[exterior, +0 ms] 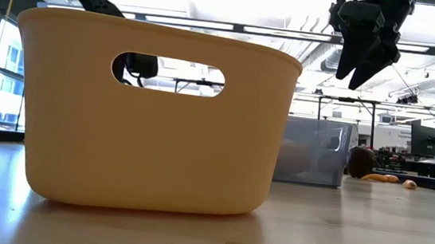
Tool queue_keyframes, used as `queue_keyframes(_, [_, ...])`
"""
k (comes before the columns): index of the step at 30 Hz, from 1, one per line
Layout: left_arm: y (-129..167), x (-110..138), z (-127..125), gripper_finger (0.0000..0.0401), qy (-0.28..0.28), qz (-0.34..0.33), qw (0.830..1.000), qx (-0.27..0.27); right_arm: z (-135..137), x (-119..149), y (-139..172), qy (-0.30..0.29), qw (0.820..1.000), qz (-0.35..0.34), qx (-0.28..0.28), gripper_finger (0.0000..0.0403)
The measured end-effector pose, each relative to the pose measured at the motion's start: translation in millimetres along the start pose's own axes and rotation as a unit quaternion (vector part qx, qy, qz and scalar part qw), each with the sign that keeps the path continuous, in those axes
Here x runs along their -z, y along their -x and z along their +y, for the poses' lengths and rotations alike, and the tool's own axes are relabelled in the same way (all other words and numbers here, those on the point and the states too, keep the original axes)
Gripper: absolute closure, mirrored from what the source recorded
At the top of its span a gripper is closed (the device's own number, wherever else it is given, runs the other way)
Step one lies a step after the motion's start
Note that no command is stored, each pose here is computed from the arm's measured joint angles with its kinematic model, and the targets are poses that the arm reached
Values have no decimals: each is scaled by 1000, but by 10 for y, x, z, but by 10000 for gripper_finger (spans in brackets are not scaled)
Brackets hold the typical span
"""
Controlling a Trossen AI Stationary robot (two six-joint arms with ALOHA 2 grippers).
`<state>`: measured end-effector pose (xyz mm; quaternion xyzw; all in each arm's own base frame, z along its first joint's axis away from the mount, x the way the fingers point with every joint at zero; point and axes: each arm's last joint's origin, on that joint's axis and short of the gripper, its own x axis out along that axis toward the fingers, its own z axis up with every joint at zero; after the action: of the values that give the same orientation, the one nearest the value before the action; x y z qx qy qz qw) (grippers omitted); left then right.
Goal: Sort produce into baskets
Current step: Put the lemon into the right black bin
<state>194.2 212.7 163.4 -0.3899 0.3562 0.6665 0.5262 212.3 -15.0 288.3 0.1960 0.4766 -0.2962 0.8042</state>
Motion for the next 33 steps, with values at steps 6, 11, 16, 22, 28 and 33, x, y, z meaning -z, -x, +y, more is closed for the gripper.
queue_keyframes(6, [-67,-5,-52,158,6,-7,1000,7,0,0,0,-2,1000,0,0,91])
queue_keyframes(11, [-171,21,-112,158,10,9,1000,18,0,0,0,-2,1000,0,0,91])
queue_keyframes(16, [-210,22,-140,158,8,7,1000,24,0,0,-1,-2,1000,0,0,91])
queue_keyframes(22, [-175,-16,-166,189,-30,-9,999,45,0,-1,-1,-2,1000,0,0,91])
queue_keyframes(28, [78,-38,-168,271,-81,-32,992,89,-85,77,69,26,999,21,21,91])
queue_keyframes(33, [656,109,-260,273,-128,-81,967,204,-296,216,305,-5,999,10,51,91])
